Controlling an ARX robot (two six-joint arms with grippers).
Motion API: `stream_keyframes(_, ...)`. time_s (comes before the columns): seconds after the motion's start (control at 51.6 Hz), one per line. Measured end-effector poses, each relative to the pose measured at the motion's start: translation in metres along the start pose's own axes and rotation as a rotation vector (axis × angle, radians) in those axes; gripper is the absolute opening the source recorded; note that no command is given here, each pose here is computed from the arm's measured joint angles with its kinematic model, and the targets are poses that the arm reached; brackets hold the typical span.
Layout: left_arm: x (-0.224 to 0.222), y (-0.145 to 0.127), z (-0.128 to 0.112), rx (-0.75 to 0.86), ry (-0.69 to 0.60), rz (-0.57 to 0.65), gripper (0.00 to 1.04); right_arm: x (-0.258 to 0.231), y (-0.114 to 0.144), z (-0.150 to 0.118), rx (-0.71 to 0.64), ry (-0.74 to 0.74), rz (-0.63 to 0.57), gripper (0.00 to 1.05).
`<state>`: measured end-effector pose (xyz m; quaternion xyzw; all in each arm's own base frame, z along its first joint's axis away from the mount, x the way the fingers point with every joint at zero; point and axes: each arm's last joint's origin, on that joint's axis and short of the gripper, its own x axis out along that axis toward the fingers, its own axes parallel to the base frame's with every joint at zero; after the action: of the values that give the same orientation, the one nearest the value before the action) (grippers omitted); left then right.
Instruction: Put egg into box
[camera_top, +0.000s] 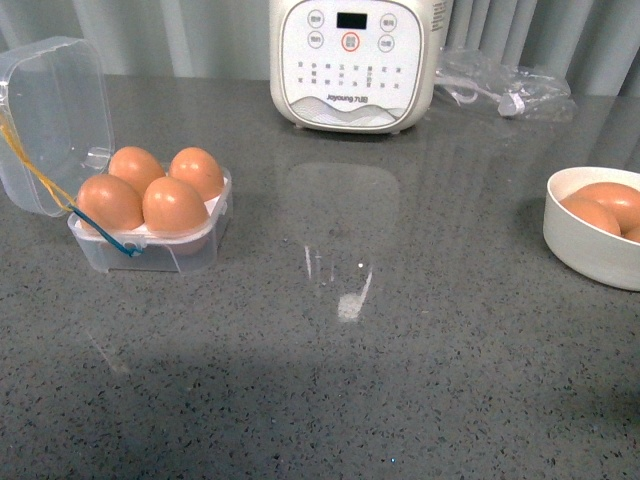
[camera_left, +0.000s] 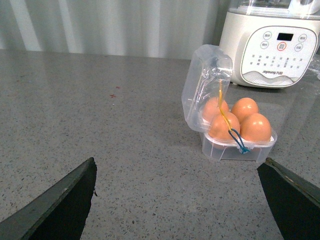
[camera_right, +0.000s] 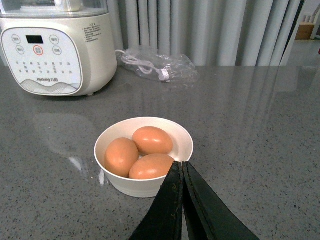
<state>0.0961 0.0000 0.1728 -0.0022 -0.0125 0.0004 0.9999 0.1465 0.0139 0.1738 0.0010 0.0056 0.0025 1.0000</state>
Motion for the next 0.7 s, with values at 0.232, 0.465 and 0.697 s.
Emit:
stream_keyframes(0.232, 0.000, 0.000, 0.000, 0.000, 0.000, 0.000, 0.98, -0.011, -0.013, -0.010, 0.001, 0.000, -0.005, 0.03)
stream_keyframes(0.465, 0.000, 0.000, 0.000, 0.000, 0.000, 0.000, 0.98, -0.022, -0.014, -0.006, 0.001, -0.015, -0.004, 0.03)
stream_keyframes(0.697, 0.000, 0.000, 0.000, 0.000, 0.000, 0.000, 0.98, -0.028, -0.014, -0.005, 0.001, -0.019, -0.004, 0.03)
